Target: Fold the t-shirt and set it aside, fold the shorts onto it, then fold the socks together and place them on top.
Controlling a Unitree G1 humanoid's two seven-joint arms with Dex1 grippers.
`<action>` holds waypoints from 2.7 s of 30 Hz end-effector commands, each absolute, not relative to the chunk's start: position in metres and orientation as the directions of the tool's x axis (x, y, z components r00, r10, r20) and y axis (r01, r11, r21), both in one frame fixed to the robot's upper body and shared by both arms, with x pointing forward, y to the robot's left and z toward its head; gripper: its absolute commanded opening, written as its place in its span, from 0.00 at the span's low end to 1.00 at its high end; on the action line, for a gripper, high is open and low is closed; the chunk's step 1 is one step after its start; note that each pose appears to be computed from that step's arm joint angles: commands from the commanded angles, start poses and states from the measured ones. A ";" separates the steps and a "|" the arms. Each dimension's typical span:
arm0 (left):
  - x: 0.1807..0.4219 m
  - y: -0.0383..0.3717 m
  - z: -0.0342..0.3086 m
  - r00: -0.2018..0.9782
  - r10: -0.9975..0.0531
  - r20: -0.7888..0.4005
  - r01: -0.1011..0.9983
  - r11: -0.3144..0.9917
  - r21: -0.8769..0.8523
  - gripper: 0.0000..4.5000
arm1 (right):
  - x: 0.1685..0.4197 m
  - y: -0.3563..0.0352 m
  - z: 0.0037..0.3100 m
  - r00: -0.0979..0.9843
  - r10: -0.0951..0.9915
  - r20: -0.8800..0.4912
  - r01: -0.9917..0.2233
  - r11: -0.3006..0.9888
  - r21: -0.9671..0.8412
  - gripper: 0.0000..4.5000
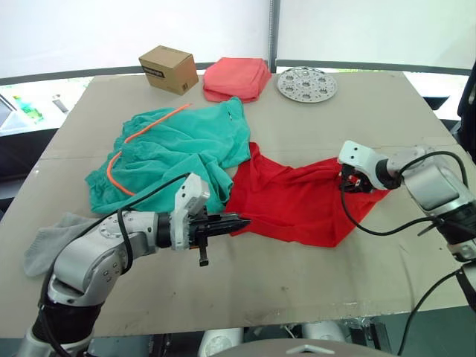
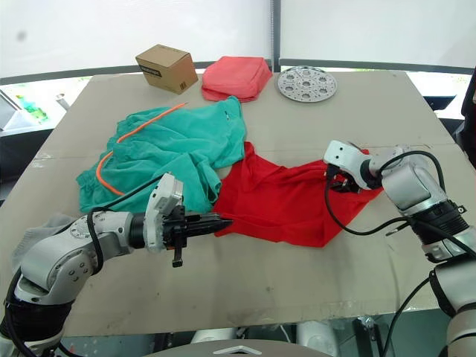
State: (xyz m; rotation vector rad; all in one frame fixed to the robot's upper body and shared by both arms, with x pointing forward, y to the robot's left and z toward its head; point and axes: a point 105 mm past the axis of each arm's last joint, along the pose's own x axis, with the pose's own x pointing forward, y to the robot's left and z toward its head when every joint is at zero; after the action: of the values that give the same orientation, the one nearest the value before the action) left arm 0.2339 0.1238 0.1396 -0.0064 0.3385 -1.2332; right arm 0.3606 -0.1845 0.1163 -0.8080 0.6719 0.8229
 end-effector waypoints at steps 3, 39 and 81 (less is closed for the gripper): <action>0.230 0.123 0.149 0.288 -0.931 -0.223 0.935 0.324 -0.146 0.00 | 0.368 -0.186 0.121 0.535 0.366 -0.762 -0.826 0.416 -0.380 0.53; 0.230 0.126 0.145 0.337 -0.915 -0.220 0.919 0.371 -0.133 0.00 | 0.371 -0.176 0.125 0.479 0.416 -0.773 -0.872 0.325 -0.366 0.53; 0.227 0.154 0.216 0.139 -0.990 0.007 0.896 0.122 -0.428 0.00 | 0.215 -0.247 0.250 0.648 0.493 -0.581 -0.709 0.668 -0.224 0.01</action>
State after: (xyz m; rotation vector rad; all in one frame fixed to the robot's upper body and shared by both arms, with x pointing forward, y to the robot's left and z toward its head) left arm 0.2399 0.1537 0.1926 -0.2929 0.3370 -1.2943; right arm 0.2233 -0.2510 0.2281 -0.4671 0.5843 0.7119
